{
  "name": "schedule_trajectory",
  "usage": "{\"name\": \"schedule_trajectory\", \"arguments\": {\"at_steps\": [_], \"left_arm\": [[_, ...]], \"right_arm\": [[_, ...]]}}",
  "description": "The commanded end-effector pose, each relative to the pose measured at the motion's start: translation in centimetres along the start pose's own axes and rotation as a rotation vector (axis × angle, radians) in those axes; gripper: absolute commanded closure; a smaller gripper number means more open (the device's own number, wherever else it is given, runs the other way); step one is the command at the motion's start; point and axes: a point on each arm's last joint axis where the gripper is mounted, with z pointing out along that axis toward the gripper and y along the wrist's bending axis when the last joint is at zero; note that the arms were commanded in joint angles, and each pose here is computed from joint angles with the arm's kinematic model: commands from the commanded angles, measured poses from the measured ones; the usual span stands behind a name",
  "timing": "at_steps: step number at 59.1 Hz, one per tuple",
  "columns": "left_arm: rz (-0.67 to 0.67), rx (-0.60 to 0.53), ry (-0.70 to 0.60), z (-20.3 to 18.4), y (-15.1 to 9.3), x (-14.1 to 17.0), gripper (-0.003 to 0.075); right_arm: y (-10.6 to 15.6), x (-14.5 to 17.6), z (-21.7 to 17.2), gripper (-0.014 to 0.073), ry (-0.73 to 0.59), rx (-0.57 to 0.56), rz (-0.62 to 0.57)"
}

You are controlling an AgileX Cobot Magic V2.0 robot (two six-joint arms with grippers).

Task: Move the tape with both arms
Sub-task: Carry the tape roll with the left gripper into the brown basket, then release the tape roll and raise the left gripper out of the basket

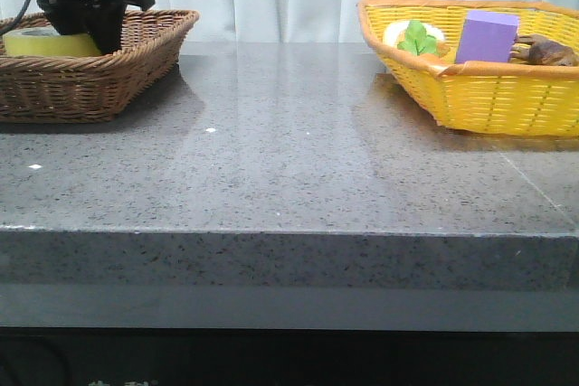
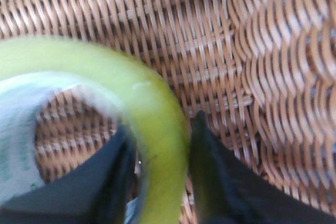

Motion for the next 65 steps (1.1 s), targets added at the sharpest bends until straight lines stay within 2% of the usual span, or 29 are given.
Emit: {"name": "schedule_trajectory", "arguments": {"at_steps": [1,23,31,37,47,65], "left_arm": [[-0.019,0.007,-0.11,-4.8,0.4,-0.5,0.0355],[-0.04,0.05,-0.207,-9.6,0.5,-0.3,0.0352],[-0.053,0.096,-0.264,-12.4,0.3,0.1,0.0352],[-0.079,0.173,-0.314,-15.0,-0.1,0.6,0.0352],[-0.1,0.306,-0.36,-19.1,-1.2,2.6,0.0352],[0.008,0.298,-0.308,-21.9,-3.8,8.2,0.0352]], "right_arm": [[0.1,-1.6,-0.6,0.0148,-0.111,-0.006,-0.003],[0.1,-1.6,-0.6,0.0148,-0.111,-0.006,-0.003],[0.1,-1.6,-0.6,0.0148,-0.111,-0.006,-0.003],[0.1,-1.6,-0.6,0.0148,-0.111,-0.006,-0.003],[0.1,-1.6,-0.6,0.0148,-0.111,-0.006,-0.003],[0.1,-1.6,-0.6,0.0148,-0.111,-0.006,-0.003]]}}
